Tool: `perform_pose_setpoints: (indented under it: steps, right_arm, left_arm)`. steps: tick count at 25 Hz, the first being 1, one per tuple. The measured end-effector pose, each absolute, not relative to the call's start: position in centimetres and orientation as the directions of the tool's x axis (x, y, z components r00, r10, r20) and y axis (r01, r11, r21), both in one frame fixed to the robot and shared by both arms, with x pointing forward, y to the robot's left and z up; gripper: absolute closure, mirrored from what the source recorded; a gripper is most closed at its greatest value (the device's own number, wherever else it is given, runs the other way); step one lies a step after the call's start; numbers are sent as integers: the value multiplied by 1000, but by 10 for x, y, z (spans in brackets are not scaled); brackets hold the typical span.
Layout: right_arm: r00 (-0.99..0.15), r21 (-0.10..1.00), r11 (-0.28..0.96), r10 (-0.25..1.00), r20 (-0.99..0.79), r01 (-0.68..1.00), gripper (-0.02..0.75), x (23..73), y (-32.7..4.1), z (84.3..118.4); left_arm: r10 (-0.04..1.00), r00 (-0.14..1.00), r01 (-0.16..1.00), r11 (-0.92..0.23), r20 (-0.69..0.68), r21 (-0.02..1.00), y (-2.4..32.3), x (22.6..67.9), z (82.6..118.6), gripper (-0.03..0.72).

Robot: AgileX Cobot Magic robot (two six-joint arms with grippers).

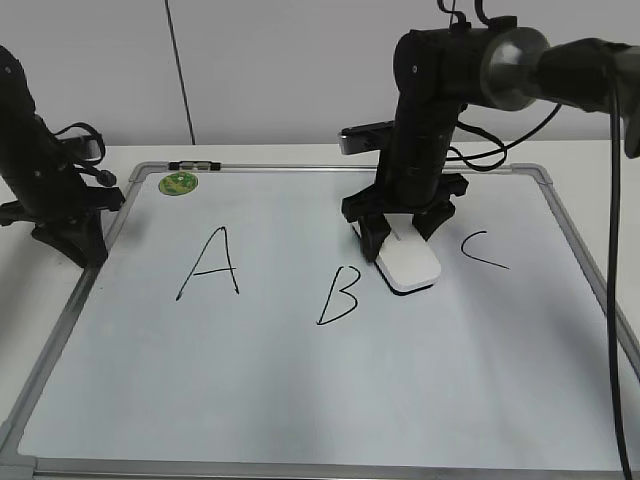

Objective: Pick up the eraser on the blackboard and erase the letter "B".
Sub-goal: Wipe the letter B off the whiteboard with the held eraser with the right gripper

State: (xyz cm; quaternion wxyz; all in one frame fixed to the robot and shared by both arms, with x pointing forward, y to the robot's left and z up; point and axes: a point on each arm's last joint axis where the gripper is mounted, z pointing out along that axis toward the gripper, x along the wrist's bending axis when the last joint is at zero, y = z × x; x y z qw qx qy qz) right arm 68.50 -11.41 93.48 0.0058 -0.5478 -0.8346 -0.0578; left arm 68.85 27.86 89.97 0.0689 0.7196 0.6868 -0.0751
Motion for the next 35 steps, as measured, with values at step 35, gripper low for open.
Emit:
perform_pose_setpoints:
  steps: [35]
  right_arm:
    - [-493,68,491,869,26,869,209,678,-68,922]
  left_arm:
    - [980,50,999,-52,-193,-4,280,689,900,638]
